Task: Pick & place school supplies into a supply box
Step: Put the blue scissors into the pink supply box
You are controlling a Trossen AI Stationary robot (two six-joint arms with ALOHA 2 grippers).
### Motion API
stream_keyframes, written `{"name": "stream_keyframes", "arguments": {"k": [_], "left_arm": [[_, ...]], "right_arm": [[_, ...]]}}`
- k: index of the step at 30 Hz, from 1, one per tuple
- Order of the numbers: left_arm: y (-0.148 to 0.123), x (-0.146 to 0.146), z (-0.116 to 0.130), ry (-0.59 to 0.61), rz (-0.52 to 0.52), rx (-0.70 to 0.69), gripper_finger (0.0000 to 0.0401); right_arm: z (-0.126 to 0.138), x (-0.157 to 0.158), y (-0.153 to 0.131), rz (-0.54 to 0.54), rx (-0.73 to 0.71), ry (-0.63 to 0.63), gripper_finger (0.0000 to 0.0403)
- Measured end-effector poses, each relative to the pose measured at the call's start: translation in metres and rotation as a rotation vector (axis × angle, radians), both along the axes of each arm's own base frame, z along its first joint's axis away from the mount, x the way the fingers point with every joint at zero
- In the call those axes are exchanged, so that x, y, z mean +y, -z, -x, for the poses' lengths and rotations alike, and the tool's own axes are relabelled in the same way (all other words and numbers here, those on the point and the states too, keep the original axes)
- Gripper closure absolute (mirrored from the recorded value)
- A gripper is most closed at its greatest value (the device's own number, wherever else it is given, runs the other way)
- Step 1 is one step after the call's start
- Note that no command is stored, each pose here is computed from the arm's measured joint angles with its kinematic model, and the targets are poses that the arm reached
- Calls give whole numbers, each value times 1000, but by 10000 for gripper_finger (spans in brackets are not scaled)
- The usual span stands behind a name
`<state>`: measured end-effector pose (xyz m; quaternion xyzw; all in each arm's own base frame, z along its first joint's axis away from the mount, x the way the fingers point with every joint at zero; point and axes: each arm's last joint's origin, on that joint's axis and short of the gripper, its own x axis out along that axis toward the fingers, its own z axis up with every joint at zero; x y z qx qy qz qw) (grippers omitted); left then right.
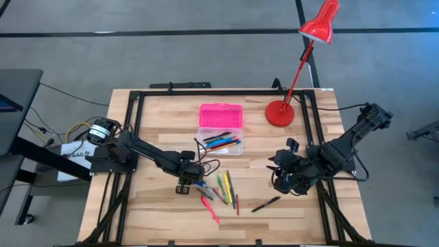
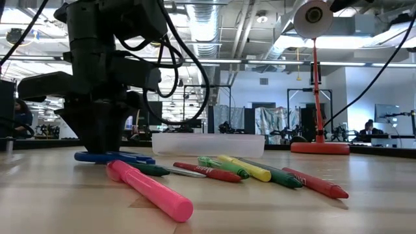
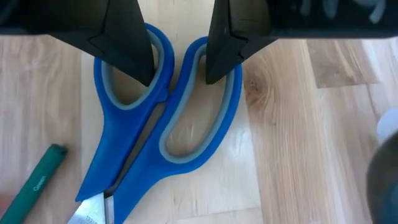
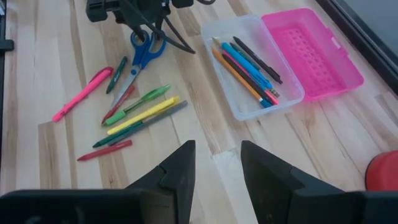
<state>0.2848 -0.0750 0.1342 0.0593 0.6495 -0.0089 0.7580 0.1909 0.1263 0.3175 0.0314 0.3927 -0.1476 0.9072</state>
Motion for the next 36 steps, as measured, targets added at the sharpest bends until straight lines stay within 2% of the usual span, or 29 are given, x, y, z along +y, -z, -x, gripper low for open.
{"name": "stream_keyframes", "arguments": {"k": [9,18,25,36], "left_arm": [[1,0,1,26,13,16,325],[1,0,1,46,4,17,302],[1,0,1,55,3,18,314],[1,0,1,55,9,16,312]], "right_arm": [[0,0,0,0,1,-1,282],[2,-1,1,16,20,-1,282],[2,-2,1,23,19,2,282],[2,-2,1,39,6,13,282]]}}
